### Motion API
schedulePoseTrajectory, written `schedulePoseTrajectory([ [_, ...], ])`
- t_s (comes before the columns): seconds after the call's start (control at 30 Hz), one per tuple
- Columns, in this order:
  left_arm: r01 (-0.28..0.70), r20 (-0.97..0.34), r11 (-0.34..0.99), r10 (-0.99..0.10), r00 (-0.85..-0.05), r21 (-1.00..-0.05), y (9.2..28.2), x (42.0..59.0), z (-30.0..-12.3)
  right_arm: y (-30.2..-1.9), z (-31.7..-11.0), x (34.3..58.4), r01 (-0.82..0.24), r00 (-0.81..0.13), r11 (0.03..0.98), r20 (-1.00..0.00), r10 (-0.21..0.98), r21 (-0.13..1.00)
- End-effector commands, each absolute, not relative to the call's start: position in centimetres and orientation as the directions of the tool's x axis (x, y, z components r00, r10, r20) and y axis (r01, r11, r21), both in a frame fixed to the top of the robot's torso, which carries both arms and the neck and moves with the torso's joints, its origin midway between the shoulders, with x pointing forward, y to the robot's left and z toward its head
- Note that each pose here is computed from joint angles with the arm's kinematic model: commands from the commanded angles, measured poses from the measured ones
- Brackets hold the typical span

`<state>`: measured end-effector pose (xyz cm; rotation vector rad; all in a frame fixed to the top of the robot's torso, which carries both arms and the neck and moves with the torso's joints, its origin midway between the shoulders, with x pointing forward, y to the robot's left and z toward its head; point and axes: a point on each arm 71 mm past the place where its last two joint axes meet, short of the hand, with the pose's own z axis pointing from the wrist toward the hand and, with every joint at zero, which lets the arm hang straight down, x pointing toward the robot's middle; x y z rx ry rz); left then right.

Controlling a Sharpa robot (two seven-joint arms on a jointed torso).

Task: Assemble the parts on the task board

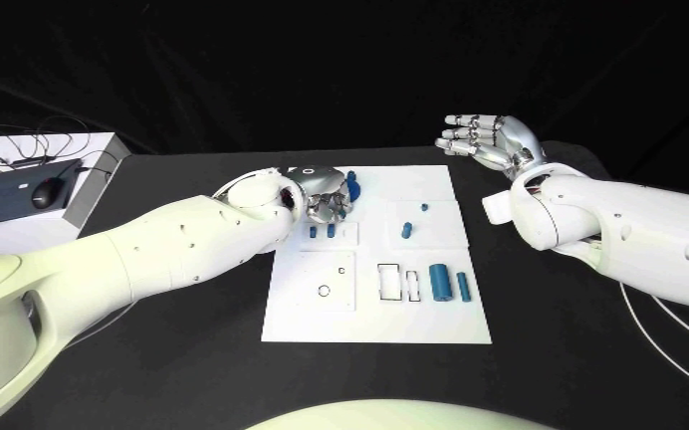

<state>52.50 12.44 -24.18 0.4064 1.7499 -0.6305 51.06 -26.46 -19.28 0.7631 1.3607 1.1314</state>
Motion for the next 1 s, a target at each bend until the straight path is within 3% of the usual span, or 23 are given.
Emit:
schedulePoseTrajectory([
  [0.03, 0.571, -0.957, 0.794, -0.041, -0.287, -0.206, 12.4, 52.4, -24.4, -26.3, -19.2, 51.0, -0.192, -0.150, 0.321, -0.351, 0.924, 0.927],
  [0.73, 0.580, -0.961, 0.776, -0.123, -0.247, -0.248, 12.4, 52.2, -23.5, -26.3, -19.1, 51.0, -0.194, -0.149, 0.322, -0.352, 0.924, 0.927],
  [1.0, 0.587, -0.956, 0.759, -0.174, -0.236, -0.283, 12.4, 51.9, -22.2, -26.3, -19.1, 51.0, -0.194, -0.148, 0.323, -0.353, 0.924, 0.926],
])
